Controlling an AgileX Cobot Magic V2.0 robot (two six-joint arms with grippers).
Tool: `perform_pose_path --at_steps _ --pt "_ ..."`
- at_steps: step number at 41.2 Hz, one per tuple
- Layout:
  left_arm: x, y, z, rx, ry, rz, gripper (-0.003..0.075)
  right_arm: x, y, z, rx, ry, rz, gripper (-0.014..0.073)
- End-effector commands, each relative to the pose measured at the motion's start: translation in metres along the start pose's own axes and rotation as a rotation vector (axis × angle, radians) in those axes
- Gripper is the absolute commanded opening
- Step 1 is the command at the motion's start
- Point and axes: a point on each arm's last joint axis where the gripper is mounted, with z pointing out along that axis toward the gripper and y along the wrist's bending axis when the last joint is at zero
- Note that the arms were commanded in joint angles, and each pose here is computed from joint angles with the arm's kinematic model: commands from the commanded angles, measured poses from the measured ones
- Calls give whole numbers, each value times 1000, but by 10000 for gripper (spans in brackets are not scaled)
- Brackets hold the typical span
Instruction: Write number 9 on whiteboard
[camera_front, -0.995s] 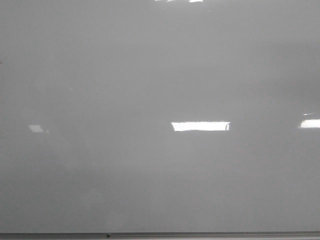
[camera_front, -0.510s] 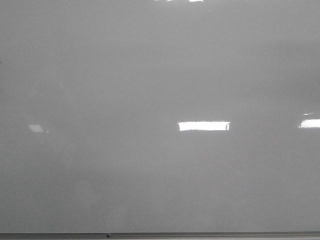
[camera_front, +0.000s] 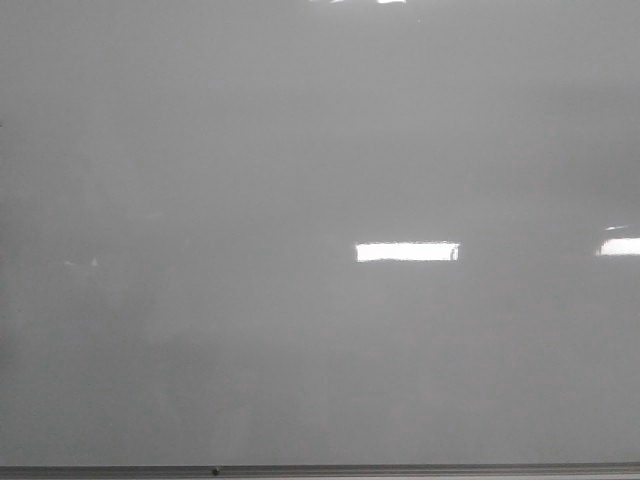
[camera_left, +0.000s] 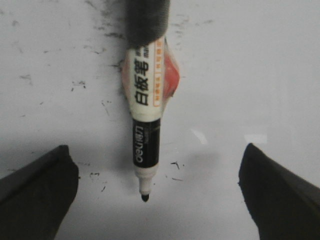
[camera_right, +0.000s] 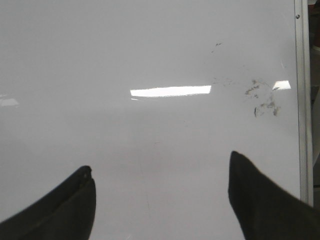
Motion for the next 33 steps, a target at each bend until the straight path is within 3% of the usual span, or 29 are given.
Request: perform_pose_path --at_steps 1,6,9,20,24,33 --pt "-20 2 8 -8 -165 -7 629 -17 1 -1 1 -96 3 573" --pt "-17 2 18 -10 -183 8 612 -17 1 -1 1 -96 3 573" --pt "-18 2 21 -10 -205 10 552 -17 1 -1 1 -96 3 573" --pt "-16 2 31 -14 -238 29 149 -17 1 -1 1 -96 3 573" --pt "-16 2 31 -15 -238 31 49 -17 1 -1 1 -96 3 573" --pt "-22 -12 8 33 -189 25 19 -17 1 -1 1 -96 3 573"
